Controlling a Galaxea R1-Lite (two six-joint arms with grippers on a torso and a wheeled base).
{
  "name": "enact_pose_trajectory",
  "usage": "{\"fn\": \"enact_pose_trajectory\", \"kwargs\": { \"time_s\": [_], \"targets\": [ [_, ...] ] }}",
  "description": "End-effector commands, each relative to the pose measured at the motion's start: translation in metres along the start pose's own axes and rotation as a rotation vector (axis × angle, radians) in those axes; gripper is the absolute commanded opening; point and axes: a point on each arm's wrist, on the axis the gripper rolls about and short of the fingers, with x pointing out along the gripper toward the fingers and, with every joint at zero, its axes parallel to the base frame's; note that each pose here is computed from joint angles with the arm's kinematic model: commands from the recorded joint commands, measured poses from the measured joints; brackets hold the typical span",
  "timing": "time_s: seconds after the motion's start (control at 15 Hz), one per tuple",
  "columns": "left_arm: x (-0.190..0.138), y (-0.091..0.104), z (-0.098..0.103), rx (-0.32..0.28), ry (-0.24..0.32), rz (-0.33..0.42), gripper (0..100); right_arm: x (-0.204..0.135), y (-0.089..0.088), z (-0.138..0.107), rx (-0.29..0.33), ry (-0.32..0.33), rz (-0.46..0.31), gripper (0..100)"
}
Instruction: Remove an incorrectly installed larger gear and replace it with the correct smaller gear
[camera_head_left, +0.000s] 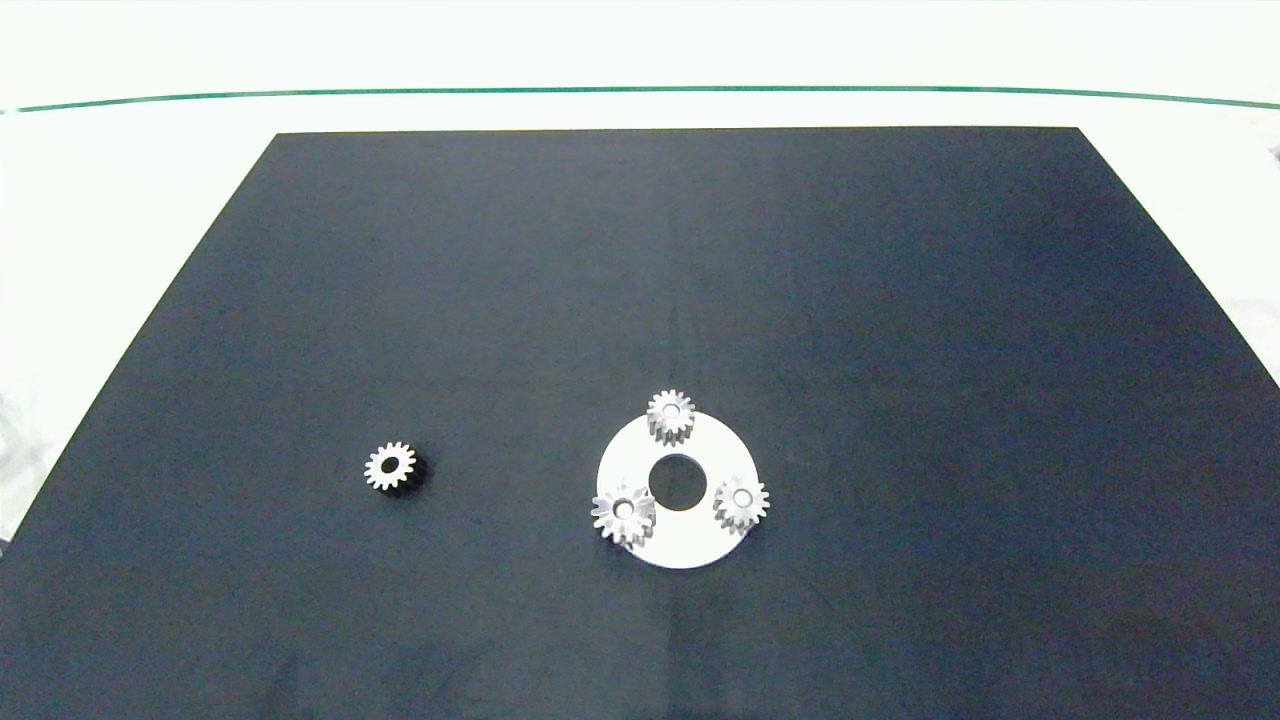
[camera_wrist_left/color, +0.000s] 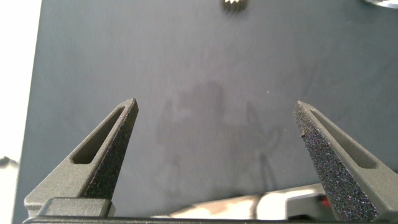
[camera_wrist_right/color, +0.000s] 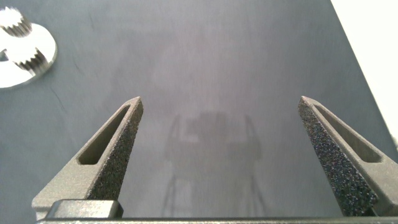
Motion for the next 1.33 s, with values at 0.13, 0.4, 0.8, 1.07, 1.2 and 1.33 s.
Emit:
{"fn": "enact_pose_trajectory", "kwargs": {
  "time_s": [0.13, 0.4, 0.8, 1.07, 1.2, 1.33],
  "targets": [
    [0.004, 0.010, 0.027, 0.071, 0.011, -0.127, 100, 0.018, -0.001, 0.038, 0.000, 0.058, 0.013, 100],
    [0.027, 0.021, 0.074, 0.082, 0.080, -0.231, 100, 0.043, 0.000, 0.048, 0.005, 0.158, 0.047, 100],
    [0.067, 0.017, 0.082, 0.093, 0.244, -0.326, 100, 0.101, 0.002, 0.089, -0.001, 0.241, 0.082, 100],
    [0.081, 0.011, 0.090, 0.180, 0.226, -0.452, 100, 0.137, 0.006, 0.105, -0.028, 0.295, 0.132, 100],
    [0.088, 0.007, 0.096, 0.237, 0.218, -0.514, 100, 0.139, 0.008, 0.105, -0.032, 0.300, 0.147, 100],
    [0.100, 0.003, 0.105, 0.257, 0.236, -0.532, 100, 0.139, 0.008, 0.105, -0.032, 0.300, 0.147, 100]
  ]
}}
